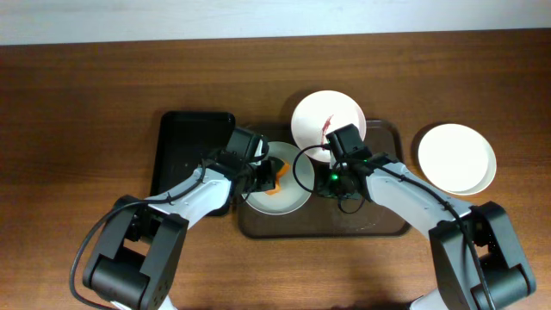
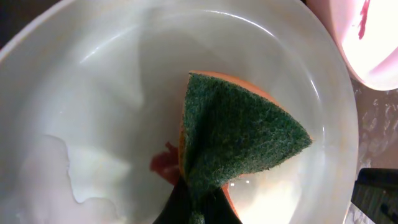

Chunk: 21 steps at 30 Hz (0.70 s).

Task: Clean dirty plates on tray and stack at the side
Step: 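Scrub the white plate's stain with the sponge while the right gripper holds it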

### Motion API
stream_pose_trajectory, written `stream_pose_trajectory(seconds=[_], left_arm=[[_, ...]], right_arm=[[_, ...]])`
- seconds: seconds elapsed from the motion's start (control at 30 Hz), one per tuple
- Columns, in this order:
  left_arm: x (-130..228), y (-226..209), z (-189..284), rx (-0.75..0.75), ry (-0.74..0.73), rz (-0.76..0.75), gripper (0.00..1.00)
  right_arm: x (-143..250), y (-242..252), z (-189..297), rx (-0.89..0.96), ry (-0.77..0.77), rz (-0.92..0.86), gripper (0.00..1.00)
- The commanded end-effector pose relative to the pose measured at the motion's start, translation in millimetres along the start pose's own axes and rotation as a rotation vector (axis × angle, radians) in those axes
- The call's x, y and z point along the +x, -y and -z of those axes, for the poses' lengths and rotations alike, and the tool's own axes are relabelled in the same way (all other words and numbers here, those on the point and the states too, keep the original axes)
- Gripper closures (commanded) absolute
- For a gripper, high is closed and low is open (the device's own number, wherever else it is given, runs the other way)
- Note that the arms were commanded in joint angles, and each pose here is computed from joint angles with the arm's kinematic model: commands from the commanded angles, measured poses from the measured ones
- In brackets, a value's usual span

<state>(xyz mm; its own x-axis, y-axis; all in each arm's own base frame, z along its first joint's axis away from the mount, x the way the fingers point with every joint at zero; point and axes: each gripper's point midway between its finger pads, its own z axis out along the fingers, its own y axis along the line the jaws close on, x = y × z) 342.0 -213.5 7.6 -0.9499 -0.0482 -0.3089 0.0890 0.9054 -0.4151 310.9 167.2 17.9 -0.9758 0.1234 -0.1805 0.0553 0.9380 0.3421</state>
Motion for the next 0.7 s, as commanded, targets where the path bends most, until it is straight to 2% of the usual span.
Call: stream_pose_trajectory(seconds=[0.0,0.23,0.53,0.67], left_arm=[[0,-18,-1,-0.078,0.011,-0.002,1.0],[0,-18,-1,-0.077,0.011,-0.002,1.0],[3,-20,-1,-0.082,0.001,0.0,1.0],[4,-20,-1,-0.084,-0.002,0.001,1.0]], right_arm=[[7,-9,-4,-0.05,-0.037,0.013,0.73],[13,-32,0,-0.175,-0.081,0.043,0.74],[-2,-21,-3,-0.103,-0.007,0.021,0.73],[1,-17,-11,-0.087,-0.029,-0.003,0.74]])
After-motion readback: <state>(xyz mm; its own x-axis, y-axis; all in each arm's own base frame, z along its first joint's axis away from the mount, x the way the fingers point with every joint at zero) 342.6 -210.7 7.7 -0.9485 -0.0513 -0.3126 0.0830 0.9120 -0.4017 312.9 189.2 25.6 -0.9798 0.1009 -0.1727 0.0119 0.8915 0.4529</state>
